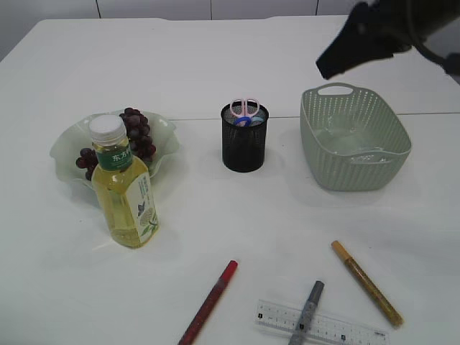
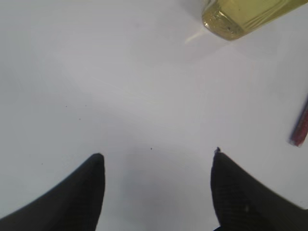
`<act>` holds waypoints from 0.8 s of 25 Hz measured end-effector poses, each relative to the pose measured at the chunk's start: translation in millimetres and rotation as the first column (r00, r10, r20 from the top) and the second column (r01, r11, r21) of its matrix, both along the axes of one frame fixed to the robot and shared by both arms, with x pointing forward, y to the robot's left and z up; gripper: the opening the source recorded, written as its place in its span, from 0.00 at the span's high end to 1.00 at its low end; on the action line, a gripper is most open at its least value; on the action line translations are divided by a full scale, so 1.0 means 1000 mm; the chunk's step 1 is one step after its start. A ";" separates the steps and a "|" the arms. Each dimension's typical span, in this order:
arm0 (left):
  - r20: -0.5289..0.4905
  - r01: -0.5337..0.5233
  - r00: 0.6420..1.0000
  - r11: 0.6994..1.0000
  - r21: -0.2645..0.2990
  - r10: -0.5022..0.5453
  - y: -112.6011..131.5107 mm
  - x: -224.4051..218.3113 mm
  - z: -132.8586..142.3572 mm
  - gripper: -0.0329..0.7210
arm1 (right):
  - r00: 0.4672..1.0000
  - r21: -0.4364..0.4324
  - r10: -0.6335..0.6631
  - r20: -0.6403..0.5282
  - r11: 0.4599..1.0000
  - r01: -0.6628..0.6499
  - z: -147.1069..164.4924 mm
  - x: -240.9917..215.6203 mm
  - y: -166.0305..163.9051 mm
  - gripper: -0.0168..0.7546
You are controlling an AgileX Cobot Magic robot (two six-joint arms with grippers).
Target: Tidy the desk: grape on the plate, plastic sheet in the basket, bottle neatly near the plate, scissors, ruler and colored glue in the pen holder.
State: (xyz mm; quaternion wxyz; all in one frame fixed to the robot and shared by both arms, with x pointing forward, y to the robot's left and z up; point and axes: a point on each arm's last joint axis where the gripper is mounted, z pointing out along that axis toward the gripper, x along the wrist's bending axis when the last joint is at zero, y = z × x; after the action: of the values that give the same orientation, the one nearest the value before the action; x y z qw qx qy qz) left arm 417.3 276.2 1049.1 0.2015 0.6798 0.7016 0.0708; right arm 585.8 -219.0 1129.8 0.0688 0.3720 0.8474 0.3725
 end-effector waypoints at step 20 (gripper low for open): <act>0.022 -0.004 1.000 1.000 -0.001 0.004 0.000 0.002 0.001 0.29 | 0.902 -0.354 0.386 -0.193 0.830 -0.431 -0.129 -0.117 0.100 0.57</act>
State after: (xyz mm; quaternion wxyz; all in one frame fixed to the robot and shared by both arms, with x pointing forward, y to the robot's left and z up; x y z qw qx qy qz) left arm 419.2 276.3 1049.9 0.2094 0.6775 0.7007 0.0786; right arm 469.0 -119.2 1001.0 0.0115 0.1815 0.9664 0.1816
